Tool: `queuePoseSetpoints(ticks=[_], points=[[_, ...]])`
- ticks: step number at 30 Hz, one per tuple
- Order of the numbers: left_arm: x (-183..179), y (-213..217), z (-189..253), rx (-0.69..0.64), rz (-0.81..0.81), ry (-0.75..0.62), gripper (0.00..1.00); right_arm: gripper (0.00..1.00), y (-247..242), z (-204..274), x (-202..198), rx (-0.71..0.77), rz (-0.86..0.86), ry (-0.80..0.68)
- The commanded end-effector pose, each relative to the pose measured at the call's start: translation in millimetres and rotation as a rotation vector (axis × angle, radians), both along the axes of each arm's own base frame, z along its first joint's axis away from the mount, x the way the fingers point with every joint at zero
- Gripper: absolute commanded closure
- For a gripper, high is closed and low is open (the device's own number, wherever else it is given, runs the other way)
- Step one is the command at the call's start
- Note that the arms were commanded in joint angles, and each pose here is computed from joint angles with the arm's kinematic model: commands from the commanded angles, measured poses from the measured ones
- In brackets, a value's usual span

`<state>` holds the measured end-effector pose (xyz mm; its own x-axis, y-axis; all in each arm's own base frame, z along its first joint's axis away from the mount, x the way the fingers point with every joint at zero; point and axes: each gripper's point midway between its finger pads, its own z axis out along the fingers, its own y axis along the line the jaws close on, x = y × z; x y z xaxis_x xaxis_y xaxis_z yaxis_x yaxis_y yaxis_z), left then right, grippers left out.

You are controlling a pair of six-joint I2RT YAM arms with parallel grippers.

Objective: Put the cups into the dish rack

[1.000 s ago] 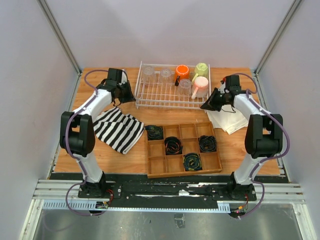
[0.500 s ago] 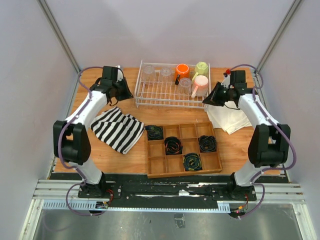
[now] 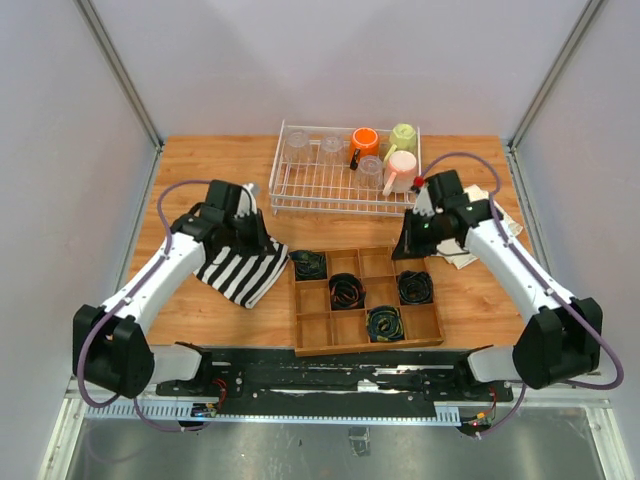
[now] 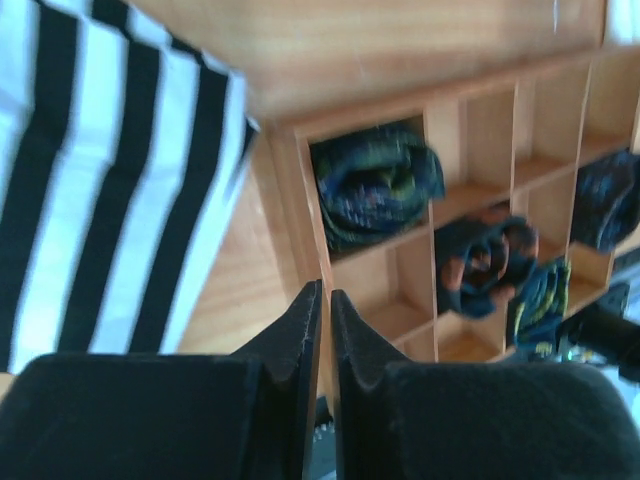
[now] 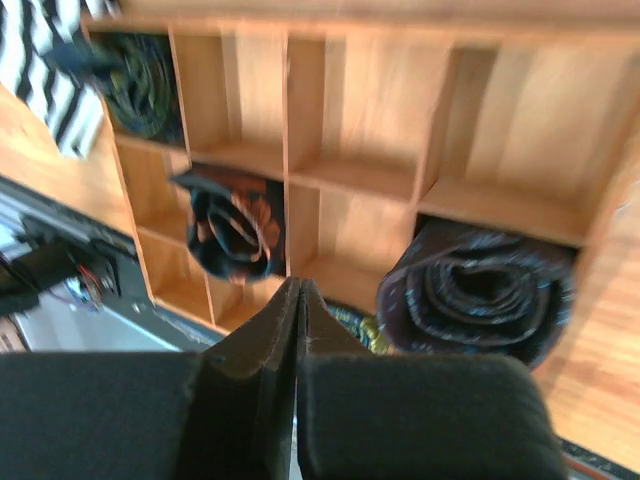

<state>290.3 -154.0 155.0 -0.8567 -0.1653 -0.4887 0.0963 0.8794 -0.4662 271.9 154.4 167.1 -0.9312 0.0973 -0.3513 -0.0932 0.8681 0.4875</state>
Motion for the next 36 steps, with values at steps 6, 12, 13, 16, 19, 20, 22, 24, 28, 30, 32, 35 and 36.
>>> queuePoseSetpoints(ticks=[6,12,13,16,19,20,22,24,28,30,32,35,36], points=[[-92.9,-48.7,-18.4,-0.130,-0.129,0.162,0.96,0.99,17.9,-53.3,-55.7,-0.162,0.035,0.068],[-104.8,-47.0,-38.9,-0.090,-0.114,0.162,0.99,0.99,23.4,-79.6,-56.4,-0.265,0.017,0.028],[-101.3,-47.7,-40.1,-0.089,-0.108,0.155,0.99,0.99,25.3,-83.3,-55.4,-0.274,0.006,0.013],[-92.2,-56.5,-42.1,-0.121,-0.102,0.149,0.99,0.99,30.1,-97.8,-53.7,-0.303,-0.023,-0.004],[-79.4,-61.3,-46.5,-0.134,-0.074,0.121,0.99,0.99,36.0,-110.3,-52.6,-0.320,-0.043,-0.021],[-75.9,-62.4,-49.1,-0.136,-0.066,0.116,0.99,0.99,36.9,-113.4,-51.7,-0.327,-0.054,-0.027],[-71.2,-68.2,-51.4,-0.155,-0.066,0.117,1.00,0.99,37.4,-119.1,-48.7,-0.344,-0.063,-0.039],[-69.1,-73.4,-54.0,-0.159,-0.073,0.118,0.99,0.99,36.7,-123.6,-43.5,-0.358,-0.077,-0.051],[-67.8,-82.5,-58.9,-0.160,-0.088,0.132,1.00,0.99,40.5,-133.4,-31.3,-0.371,-0.094,-0.076],[-68.2,-88.0,-61.4,-0.163,-0.095,0.138,0.99,0.99,45.6,-137.2,-24.9,-0.364,-0.103,-0.079],[-67.3,-92.1,-65.7,-0.151,-0.098,0.140,0.99,0.99,51.5,-142.3,-21.7,-0.359,-0.108,-0.065],[-64.0,-94.7,-71.8,-0.128,-0.098,0.145,0.99,0.99,60.8,-148.2,-15.7,-0.347,-0.127,-0.049],[-61.0,-93.1,-72.3,-0.109,-0.095,0.140,0.99,0.99,63.5,-149.5,-13.1,-0.343,-0.137,-0.048]])
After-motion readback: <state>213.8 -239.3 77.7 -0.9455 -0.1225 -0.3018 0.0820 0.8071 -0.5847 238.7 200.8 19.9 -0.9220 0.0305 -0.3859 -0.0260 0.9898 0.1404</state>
